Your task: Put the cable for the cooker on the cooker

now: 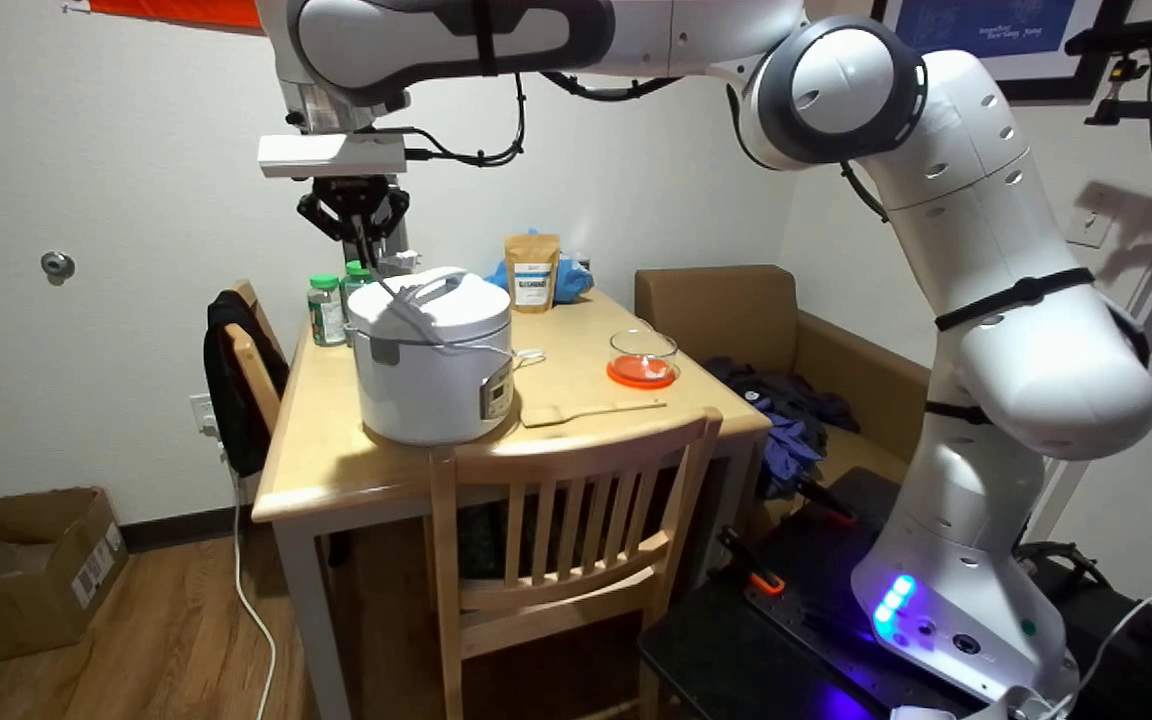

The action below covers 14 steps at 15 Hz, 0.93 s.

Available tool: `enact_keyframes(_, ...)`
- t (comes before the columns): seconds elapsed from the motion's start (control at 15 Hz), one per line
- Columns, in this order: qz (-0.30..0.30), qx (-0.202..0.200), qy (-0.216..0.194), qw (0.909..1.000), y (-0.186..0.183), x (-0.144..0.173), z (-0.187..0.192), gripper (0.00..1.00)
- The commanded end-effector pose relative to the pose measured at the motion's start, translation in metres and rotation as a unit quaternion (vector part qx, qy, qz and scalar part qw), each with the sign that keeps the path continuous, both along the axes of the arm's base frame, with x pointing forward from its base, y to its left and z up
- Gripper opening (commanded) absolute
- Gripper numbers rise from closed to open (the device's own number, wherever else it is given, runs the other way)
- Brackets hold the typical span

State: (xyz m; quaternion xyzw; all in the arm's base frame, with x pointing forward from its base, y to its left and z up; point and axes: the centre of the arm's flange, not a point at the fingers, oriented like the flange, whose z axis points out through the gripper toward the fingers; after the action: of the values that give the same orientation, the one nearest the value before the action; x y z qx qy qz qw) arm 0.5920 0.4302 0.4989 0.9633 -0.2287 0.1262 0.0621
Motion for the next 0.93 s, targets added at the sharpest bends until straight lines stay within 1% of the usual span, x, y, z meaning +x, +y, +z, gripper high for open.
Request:
enact_keyframes(0.0, -0.016, 0.010, 0.026, 0.9995, -0.011, -0.024, -0.009, 0.02)
enact_keyframes(0.33, -0.029, 0.025, 0.053, 0.9979, -0.018, -0.038, -0.023, 0.02)
enact_keyframes(0.67, -0.044, 0.033, 0.061, 0.9966, -0.026, -0.036, -0.018, 0.02)
enact_keyframes(0.87, -0.039, 0.046, 0.059, 0.9964, -0.031, -0.033, -0.008, 0.02)
